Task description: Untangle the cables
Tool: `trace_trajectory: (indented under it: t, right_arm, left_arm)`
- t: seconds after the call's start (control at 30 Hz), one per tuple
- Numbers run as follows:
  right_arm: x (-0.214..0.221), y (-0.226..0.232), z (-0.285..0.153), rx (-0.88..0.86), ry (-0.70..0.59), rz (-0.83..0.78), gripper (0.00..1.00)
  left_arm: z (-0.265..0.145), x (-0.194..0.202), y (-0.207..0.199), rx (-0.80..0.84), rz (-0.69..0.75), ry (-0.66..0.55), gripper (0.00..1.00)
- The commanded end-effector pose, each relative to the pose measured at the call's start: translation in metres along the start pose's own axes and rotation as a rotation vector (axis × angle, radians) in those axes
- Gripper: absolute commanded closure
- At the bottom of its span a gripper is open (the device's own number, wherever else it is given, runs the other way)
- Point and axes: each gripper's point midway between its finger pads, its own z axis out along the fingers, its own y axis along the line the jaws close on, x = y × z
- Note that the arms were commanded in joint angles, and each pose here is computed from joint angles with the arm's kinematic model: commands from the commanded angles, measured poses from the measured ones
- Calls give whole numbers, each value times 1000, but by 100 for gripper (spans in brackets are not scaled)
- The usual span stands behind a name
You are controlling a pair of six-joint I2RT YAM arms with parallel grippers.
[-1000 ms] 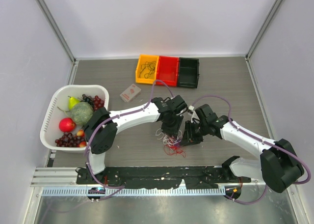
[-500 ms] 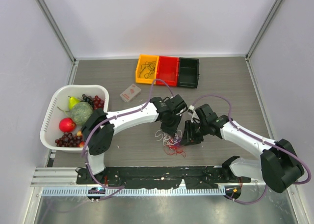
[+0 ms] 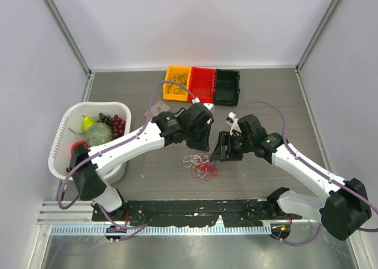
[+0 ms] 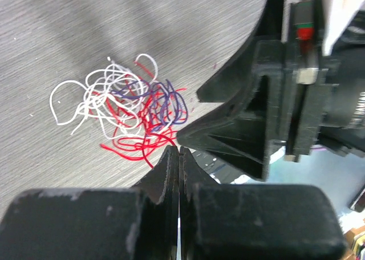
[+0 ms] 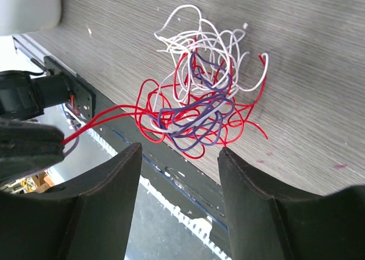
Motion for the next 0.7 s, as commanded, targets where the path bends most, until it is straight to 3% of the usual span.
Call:
trace_trajectory:
  t: [0.0, 0.17, 0.23, 0.33, 0.53, 0.67]
  right_arm:
    - [-24, 30, 2, -76, -72, -23, 39]
    - [-20, 39, 24, -100, -47, -8, 39]
    - [-29, 21, 33, -13, -100, 35, 39]
    - [-19, -10, 53, 106, -62, 121, 39]
    - [17, -60, 64, 269, 25, 163, 40]
    - [28, -68, 57, 279, 26, 155, 39]
  left_arm:
    - [-36, -33, -25, 105, -54, -156, 100]
    - [-63, -53, -48, 220, -103, -256, 100]
    - [-76, -59, -62, 289, -115, -271, 100]
    - [-101, -73, -78, 362, -128, -320, 100]
    - [-192, -119, -91, 399, -91, -531, 100]
    - [-253, -142, -90, 385, -77, -657, 100]
